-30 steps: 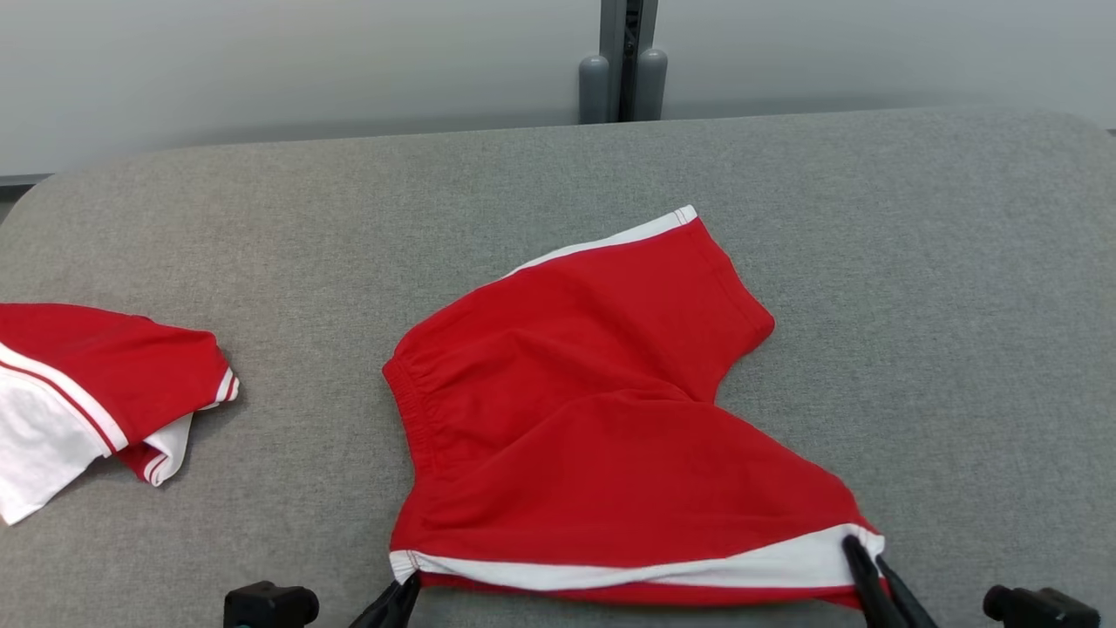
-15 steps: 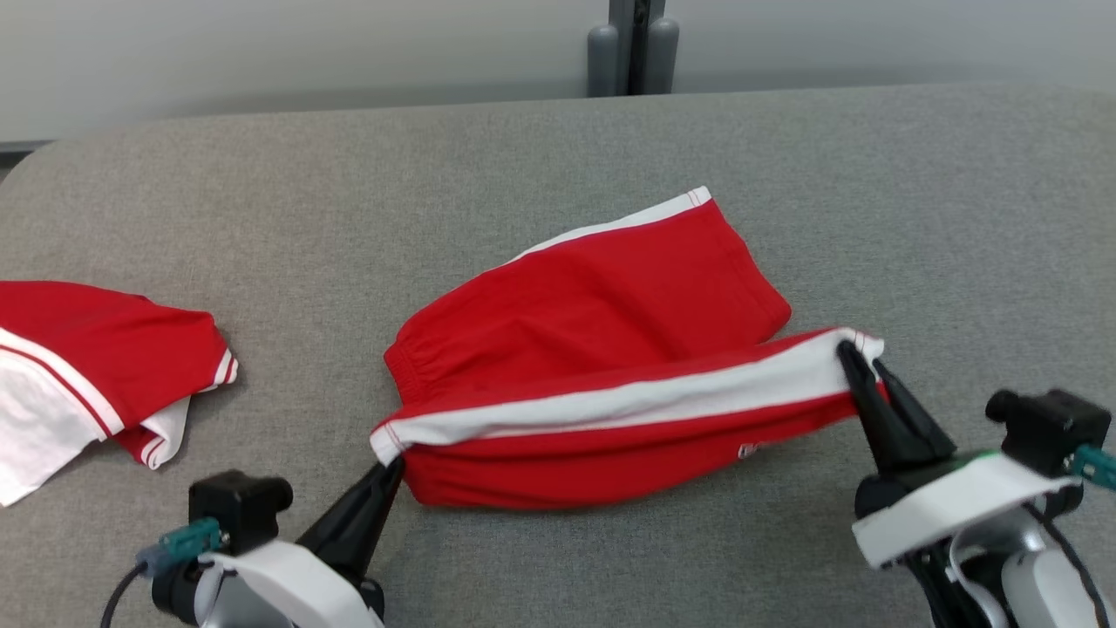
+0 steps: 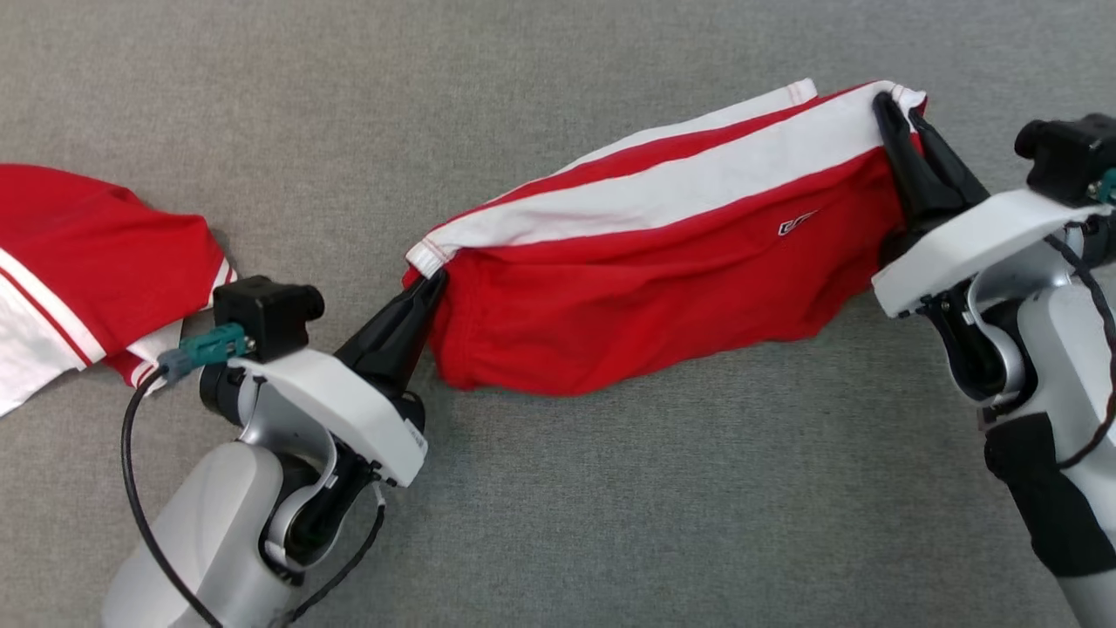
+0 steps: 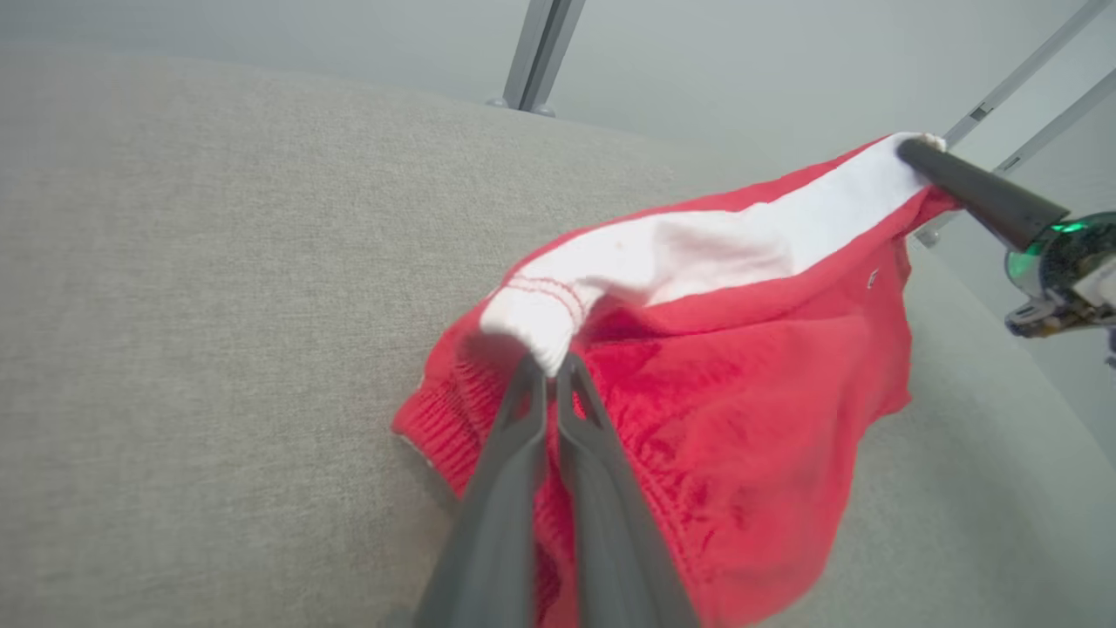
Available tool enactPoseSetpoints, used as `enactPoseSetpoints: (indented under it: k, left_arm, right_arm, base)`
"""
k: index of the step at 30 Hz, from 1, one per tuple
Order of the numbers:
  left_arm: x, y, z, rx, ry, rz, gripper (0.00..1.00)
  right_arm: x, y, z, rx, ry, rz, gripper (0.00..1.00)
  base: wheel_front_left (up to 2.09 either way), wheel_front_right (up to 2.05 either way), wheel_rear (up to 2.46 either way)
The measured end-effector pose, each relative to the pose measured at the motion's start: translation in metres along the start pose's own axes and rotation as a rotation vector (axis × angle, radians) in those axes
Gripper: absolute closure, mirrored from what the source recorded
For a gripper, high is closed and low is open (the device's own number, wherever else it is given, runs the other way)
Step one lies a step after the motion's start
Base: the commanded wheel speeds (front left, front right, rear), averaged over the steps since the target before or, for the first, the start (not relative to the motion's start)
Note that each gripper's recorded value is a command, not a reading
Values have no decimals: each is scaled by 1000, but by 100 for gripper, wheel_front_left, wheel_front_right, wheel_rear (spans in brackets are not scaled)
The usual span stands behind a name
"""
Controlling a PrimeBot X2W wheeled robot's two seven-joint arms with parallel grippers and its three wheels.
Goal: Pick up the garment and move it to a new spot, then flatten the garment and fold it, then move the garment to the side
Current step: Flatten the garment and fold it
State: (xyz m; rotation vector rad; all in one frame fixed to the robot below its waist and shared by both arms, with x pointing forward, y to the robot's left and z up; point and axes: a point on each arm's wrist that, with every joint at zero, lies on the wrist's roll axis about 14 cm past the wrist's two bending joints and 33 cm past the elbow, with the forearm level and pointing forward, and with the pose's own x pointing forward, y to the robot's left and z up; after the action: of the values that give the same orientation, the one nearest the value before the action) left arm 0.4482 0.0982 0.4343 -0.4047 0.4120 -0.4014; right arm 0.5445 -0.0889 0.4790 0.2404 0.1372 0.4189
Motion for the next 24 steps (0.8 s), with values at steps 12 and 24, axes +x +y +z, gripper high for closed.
enactPoseSetpoints:
  k: [12,24]
  left_arm:
    - [24,34,-18,-43,9,70,100]
    - [1,43,18,13,-176,170,0]
  right_arm:
    - [53,3,-64,31,140,53,91]
    - [29,-1,-48,51,41,17,0]
  base:
    - [0,0,0]
    - [0,0,0]
